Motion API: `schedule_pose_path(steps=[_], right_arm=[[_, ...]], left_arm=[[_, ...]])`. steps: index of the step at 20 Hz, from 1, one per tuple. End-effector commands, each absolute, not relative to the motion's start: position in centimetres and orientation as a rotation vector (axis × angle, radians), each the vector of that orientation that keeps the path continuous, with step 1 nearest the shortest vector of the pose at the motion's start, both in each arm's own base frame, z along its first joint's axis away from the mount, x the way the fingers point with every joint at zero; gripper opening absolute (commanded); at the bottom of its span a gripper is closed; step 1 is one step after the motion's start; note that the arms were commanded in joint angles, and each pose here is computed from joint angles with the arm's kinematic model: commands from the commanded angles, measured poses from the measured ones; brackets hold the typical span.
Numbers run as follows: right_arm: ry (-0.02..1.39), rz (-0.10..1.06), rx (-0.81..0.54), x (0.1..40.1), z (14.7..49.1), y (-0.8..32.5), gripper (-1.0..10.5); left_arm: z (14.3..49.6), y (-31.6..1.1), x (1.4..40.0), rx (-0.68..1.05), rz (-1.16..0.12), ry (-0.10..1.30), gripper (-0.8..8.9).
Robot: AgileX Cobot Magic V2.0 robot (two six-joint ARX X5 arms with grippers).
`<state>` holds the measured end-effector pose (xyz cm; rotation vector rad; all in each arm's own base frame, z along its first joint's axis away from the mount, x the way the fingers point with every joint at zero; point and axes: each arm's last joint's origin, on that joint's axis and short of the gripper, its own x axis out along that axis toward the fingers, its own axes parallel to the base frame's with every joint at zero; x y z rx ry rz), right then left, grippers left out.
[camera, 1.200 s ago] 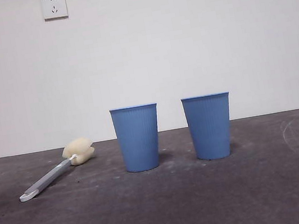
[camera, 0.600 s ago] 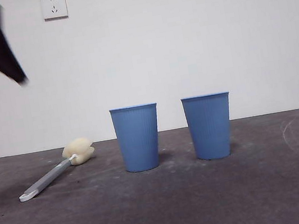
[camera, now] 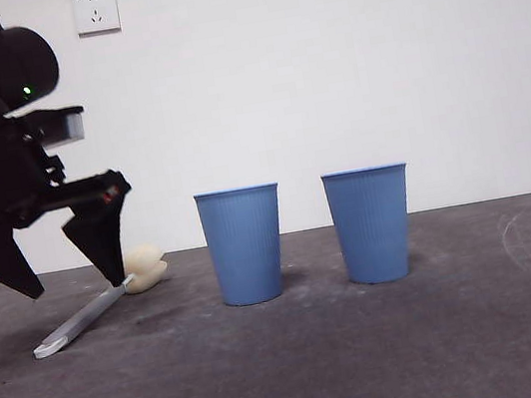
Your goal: Pick up the cup brush,pick up the cup,insert the brush into the cup,clean the cup,put the cup brush back,put the cup back to the fixed position on the table
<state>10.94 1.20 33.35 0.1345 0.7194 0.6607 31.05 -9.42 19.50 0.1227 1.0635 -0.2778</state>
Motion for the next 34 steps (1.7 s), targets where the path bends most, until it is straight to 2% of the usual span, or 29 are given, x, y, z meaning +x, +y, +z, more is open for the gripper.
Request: schedule_pose_path(steps=[1, 10, 11, 13, 16, 17, 20, 24, 30, 34], right_arm=[[0.716, 0.659, 0.138, 10.9, 33.4, 1.2, 5.7], [0.721, 0.659, 0.141, 11.5, 33.3, 1.2, 5.7], [0.720, 0.658, 0.140, 11.5, 33.3, 1.2, 5.7], [0.720, 0.659, 0.140, 11.5, 33.3, 1.2, 5.6], [0.720, 0.658, 0.140, 11.5, 33.3, 1.2, 5.6], [0.720, 0.658, 0.140, 11.5, 33.3, 1.2, 5.6], [0.714, 0.658, 0.137, 11.5, 33.4, 1.2, 5.6], [0.720, 0.658, 0.140, 11.7, 33.3, 1.2, 5.6], [0.719, 0.659, 0.139, 11.7, 33.3, 1.2, 5.6], [0.717, 0.659, 0.139, 11.9, 33.3, 1.2, 5.6]], left_arm=[[18.4, -9.6, 31.4, 0.100, -0.259, 1.093, 5.30], [16.0, -9.8, 31.7, 0.095, -0.206, 1.185, 5.28], [16.0, -9.8, 31.7, 0.093, -0.207, 1.183, 5.06], [16.0, -9.8, 31.7, 0.092, -0.206, 1.183, 3.55], [16.0, -9.8, 31.7, 0.090, -0.210, 1.184, 1.84], [16.0, -9.8, 31.7, 0.086, -0.211, 1.188, 1.49], [16.0, -9.8, 31.5, 0.087, -0.208, 1.205, 1.45], [15.9, -9.7, 31.4, 0.090, -0.206, 1.217, 0.28], [16.7, -9.5, 31.3, 0.083, -0.205, 1.191, 0.22], [19.6, -8.4, 30.9, 0.051, -0.191, 1.096, 0.22]])
